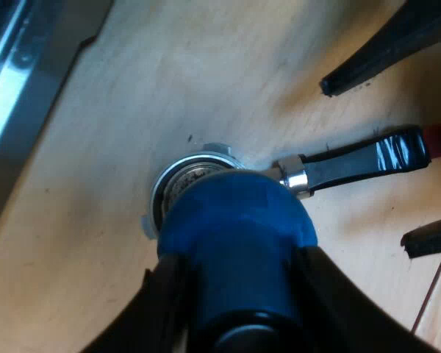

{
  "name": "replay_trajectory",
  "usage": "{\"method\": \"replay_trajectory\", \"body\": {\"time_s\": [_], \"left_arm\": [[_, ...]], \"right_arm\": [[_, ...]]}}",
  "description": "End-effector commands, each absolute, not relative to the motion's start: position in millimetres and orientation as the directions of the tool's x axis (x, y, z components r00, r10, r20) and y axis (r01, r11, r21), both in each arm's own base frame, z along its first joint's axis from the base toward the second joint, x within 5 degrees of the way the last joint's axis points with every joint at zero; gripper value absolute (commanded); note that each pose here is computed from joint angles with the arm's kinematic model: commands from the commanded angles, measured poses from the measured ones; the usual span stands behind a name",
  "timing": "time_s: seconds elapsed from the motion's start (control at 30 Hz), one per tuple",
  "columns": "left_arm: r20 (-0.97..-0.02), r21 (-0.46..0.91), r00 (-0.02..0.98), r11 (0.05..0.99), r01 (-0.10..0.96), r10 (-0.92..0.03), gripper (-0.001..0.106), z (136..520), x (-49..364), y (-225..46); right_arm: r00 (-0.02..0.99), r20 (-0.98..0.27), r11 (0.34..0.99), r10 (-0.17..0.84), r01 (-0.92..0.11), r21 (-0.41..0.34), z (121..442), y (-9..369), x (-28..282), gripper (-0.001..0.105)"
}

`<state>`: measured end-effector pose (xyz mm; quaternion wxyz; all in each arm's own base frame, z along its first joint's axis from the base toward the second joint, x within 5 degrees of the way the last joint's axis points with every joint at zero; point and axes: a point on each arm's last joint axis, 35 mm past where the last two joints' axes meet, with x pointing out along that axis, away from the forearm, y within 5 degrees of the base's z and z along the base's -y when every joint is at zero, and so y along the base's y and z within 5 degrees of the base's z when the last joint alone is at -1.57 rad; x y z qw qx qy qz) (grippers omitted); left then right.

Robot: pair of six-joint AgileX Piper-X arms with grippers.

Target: Grind coffee beans and then tamp

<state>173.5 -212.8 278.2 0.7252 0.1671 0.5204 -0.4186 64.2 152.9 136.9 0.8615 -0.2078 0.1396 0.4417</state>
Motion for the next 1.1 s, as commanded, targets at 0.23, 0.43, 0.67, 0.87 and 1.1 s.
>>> {"method": "replay_trajectory", "body": {"time_s": [0.23, 0.43, 0.67, 0.87, 1.1], "left_arm": [[-0.925, -0.21, 0.044, 0.604, 0.769, -0.378, 0.0, 252, 183, -225], [-0.936, -0.206, 0.03, 0.618, 0.759, -0.349, 0.0, 240, 187, -230], [-0.933, -0.206, 0.037, 0.616, 0.761, -0.358, 0.0, 233, 192, -235], [-0.932, -0.208, 0.039, 0.62, 0.756, -0.36, 0.0, 228, 195, -238], [-0.952, -0.191, 0.019, 0.639, 0.745, -0.306, 0.0, 215, 196, -239]], "right_arm": [[0.568, -0.414, 0.523, 0.711, -0.821, -0.23, 138, 153, 64, 0.076], [0.568, -0.414, 0.523, 0.711, -0.821, -0.23, 138, 153, 64, 0.076], [0.568, -0.414, 0.523, 0.711, -0.821, -0.23, 138, 153, 64, 0.076], [0.568, -0.414, 0.523, 0.711, -0.821, -0.23, 138, 153, 64, 0.076], [0.568, -0.414, 0.523, 0.711, -0.821, -0.23, 138, 153, 64, 0.076]]}}
